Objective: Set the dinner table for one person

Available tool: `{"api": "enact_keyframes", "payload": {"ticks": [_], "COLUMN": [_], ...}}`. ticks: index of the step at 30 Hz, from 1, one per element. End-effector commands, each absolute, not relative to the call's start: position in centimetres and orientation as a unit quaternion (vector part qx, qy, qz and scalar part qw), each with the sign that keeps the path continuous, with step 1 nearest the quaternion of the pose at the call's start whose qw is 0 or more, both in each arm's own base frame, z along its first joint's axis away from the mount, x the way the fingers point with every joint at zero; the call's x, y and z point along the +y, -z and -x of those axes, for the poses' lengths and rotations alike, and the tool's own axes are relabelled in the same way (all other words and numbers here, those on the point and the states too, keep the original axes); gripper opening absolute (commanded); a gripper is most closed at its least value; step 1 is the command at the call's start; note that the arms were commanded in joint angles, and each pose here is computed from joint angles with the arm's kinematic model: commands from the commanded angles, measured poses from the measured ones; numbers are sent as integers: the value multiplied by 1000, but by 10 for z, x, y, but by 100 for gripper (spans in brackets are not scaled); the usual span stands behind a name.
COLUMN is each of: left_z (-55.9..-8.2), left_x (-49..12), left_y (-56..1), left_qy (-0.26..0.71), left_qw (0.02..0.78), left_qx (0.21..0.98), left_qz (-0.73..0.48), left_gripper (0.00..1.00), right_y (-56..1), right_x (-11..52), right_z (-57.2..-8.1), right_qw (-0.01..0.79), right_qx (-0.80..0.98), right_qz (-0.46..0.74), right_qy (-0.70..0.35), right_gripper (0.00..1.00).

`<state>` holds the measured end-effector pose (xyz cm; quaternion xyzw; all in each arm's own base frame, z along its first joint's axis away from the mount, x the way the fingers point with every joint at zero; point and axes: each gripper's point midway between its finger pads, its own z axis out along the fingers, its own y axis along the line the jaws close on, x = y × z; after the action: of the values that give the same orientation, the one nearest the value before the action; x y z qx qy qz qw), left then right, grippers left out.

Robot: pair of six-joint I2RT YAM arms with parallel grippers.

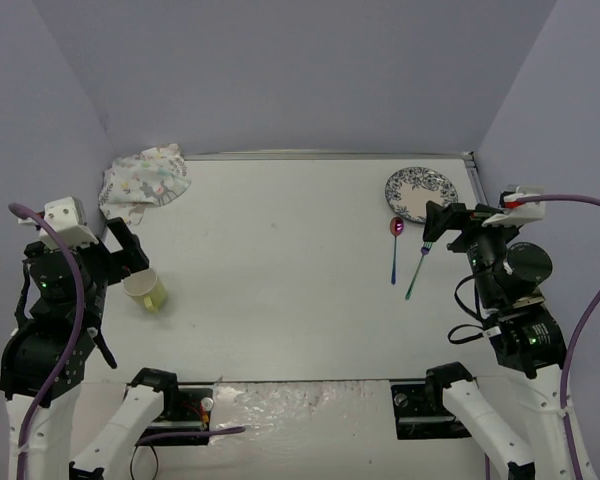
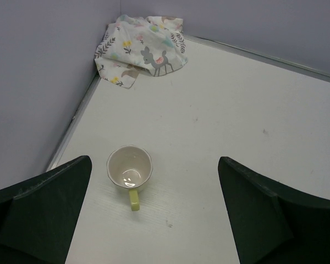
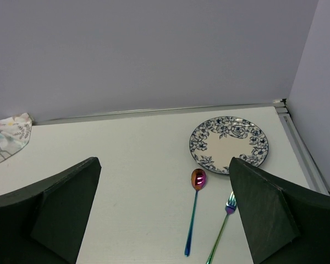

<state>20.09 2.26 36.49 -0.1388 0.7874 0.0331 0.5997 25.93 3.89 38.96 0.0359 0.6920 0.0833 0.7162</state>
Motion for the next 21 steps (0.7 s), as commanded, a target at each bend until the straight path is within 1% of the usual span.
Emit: {"api": "enact_keyframes", "payload": {"ticks": [1,6,9,11,16,21], "left_z": [-249,-307,-347,-382,-459,-526], "left_x": [7,-2,2,5,38,74], "left_y": [-347,-321,-303,-289,-257,-242], "left_qy": [-13,-8,-16,-15,-34,-57], "left_qw": [575,563,557,552,546,557], "left_qx": [802,806,803,801,786,764], "left_qz": [158,184,213,231,290,321], "left_gripper": [97,97,97,97,97,97], "right_y": [-395,-366,-346,-337,-323,-305], "right_x": [60,87,101,107,115,126], "right_z": [-273,-285,-290,-293,-299,-303], "right_qw": [718,675,648,635,615,588], "right_qx": [681,713,733,741,755,769], "right_qz": [-32,-6,17,28,33,52], "right_qy": [-137,-188,-207,-217,-227,-244], "right_gripper": [100,100,100,100,100,100]}}
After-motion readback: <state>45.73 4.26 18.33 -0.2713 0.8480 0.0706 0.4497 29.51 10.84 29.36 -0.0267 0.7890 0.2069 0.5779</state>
